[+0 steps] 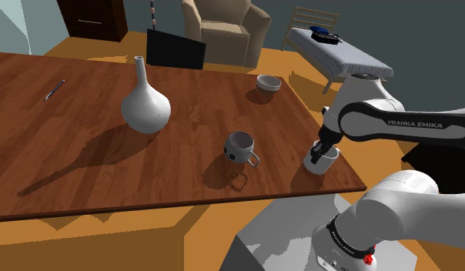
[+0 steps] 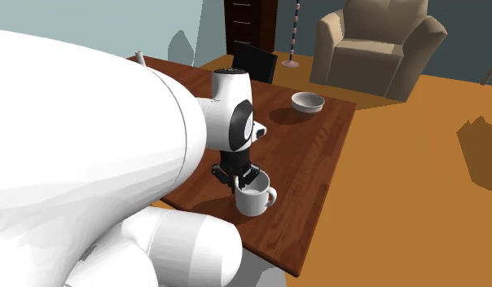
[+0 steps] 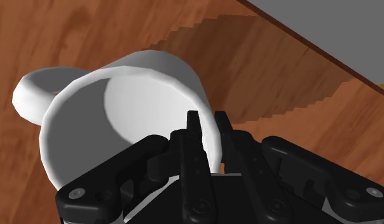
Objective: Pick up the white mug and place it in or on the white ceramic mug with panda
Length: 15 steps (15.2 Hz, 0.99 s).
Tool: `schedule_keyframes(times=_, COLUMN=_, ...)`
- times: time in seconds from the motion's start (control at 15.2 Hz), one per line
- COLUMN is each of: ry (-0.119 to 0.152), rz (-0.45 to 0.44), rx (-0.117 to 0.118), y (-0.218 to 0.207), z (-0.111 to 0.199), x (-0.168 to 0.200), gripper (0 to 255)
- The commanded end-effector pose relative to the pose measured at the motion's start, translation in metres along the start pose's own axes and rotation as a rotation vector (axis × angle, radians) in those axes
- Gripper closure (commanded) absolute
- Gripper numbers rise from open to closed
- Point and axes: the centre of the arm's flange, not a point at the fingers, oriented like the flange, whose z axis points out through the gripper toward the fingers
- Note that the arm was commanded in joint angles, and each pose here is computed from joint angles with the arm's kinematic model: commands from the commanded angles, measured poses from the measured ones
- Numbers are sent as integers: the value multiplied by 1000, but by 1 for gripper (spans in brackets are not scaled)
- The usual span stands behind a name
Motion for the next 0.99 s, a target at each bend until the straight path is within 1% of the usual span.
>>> schedule_keyframes(times=0.0, ry=0, rz=0, rx=0, y=0, z=-10, x=-1, gripper=255)
schedule_keyframes(times=0.92, ry=0, rz=0, rx=0, y=2, z=-84, x=-5, gripper=255)
